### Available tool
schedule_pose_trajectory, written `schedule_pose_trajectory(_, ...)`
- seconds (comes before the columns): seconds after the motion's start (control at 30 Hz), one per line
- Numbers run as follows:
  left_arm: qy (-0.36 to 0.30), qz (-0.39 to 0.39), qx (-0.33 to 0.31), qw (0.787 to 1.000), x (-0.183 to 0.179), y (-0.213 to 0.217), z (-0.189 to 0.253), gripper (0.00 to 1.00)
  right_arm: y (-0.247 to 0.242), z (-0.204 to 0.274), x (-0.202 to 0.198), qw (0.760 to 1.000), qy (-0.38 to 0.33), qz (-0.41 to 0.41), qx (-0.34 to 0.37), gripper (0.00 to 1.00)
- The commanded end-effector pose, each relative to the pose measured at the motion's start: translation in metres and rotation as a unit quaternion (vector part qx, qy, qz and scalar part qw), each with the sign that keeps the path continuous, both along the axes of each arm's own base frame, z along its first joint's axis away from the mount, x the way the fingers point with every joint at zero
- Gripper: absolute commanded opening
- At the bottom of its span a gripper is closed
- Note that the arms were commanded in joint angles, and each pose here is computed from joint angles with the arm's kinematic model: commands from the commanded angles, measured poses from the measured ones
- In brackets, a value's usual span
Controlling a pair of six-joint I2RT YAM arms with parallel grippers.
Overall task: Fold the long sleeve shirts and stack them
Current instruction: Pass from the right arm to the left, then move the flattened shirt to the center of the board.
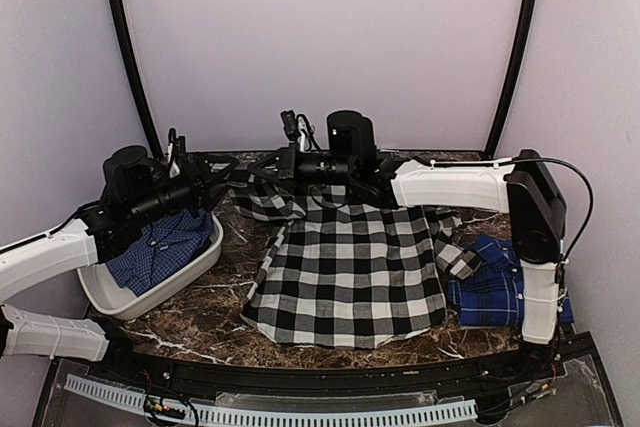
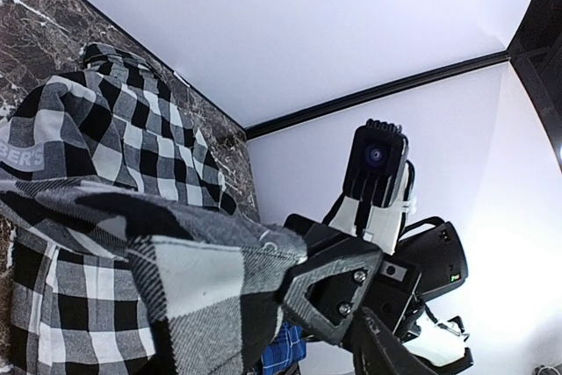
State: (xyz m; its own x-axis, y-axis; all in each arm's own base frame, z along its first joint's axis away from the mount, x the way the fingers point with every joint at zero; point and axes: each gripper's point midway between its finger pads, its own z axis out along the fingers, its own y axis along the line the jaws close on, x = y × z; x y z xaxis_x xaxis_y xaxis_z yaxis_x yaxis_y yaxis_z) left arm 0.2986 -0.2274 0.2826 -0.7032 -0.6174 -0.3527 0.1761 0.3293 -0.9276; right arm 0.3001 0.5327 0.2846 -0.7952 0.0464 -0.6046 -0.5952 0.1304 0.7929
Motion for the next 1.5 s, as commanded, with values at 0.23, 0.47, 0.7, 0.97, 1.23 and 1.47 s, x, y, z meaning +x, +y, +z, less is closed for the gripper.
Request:
schedule_pose_trajectory(0.23,0.032,0.012,-0.017,0.999,0.009,-0.001,-0.011,0.36,0.008,-0.003,-0.011,1.000,-0.011,0.009,0.010,0.00)
schedule_pose_trajectory(0.47,0.007,0.091,0.081,0.992,0.035,0.043,0.015,0.00,-0.002,-0.001,-0.010,0.999,-0.037,-0.005,-0.013,0.11)
schedule_pose_trajectory(0.7,-0.087,0.055,0.156,0.982,0.089,0.081,0.066,0.00,-0.035,-0.010,0.020,0.996,-0.045,-0.050,-0.059,0.42)
schedule_pose_trajectory(0.97,-0.140,0.048,0.173,0.974,0.150,0.128,0.100,0.00,-0.099,-0.078,0.088,0.974,-0.015,-0.146,-0.172,0.44)
schedule_pose_trajectory(1.23,-0.079,0.073,0.220,0.970,0.163,0.159,0.073,0.00,-0.128,-0.127,0.141,0.949,-0.014,-0.192,-0.251,0.38)
schedule_pose_trajectory(1.47,-0.058,0.077,0.212,0.972,0.168,0.171,0.068,0.00,-0.126,-0.170,0.198,0.941,0.005,-0.202,-0.272,0.25)
